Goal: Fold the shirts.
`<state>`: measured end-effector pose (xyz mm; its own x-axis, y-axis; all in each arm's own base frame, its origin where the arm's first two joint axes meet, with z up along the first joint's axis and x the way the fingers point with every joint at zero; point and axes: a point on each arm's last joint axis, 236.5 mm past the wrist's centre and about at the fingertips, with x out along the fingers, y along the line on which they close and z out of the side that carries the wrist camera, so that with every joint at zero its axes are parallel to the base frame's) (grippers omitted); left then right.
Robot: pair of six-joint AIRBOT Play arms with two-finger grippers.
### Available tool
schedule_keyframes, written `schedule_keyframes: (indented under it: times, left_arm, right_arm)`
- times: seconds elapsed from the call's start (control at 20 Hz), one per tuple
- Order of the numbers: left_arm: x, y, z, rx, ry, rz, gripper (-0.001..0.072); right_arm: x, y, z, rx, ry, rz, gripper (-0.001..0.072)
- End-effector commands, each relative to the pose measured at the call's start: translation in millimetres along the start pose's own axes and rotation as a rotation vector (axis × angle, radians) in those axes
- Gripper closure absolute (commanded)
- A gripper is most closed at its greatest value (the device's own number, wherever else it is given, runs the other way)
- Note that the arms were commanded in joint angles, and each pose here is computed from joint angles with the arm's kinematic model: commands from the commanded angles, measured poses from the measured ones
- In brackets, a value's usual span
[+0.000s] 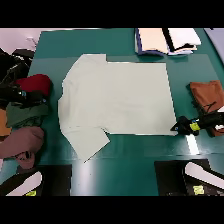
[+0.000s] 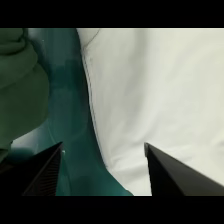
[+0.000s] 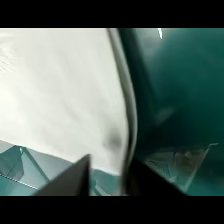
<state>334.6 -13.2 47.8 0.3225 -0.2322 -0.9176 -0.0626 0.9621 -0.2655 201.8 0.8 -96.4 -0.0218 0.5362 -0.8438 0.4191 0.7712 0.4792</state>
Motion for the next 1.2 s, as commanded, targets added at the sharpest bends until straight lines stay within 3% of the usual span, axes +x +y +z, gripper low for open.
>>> schedule_keyframes:
  times: [0.0,0.45,0.7,0.95,1.0,1.05,1.1,1.15]
  left_arm:
    - [2.2,2.7,-15.4,0.025,0.04,0.007,0.011]
    - [88.9,13.7,-135.5,-0.118,0.303,-0.047,0.011]
    - [111.4,-18.5,-133.8,-0.227,0.22,-0.203,0.0111]
    - [110.0,-31.4,-131.7,-0.249,0.214,-0.26,0.0113]
    - [109.2,-32.4,-134.6,-0.245,0.226,-0.264,0.0278]
    - [108.0,-33.6,-135.8,-0.219,0.231,-0.271,0.0539]
    - [105.5,-35.4,-134.1,-0.202,0.232,-0.278,0.0682]
    - [101.0,-37.5,-127.8,-0.184,0.224,-0.284,0.0686]
  right_arm:
    - [14.5,12.6,1.6,-0.077,0.003,-0.02,0.0678]
    - [-30.7,65.9,28.7,-0.286,-0.149,-0.058,0.0695]
    - [-28.3,85.0,28.5,-0.353,-0.147,-0.067,0.0695]
    - [-25.9,88.9,26.1,-0.354,-0.139,-0.066,0.0695]
    - [-25.8,88.9,25.4,-0.354,-0.137,-0.065,0.0695]
    - [-25.9,89.0,24.8,-0.354,-0.134,-0.065,0.0695]
    - [-25.7,89.0,23.8,-0.354,-0.13,-0.064,0.0695]
    - [-27.1,89.9,23.5,-0.357,-0.128,-0.064,0.0695]
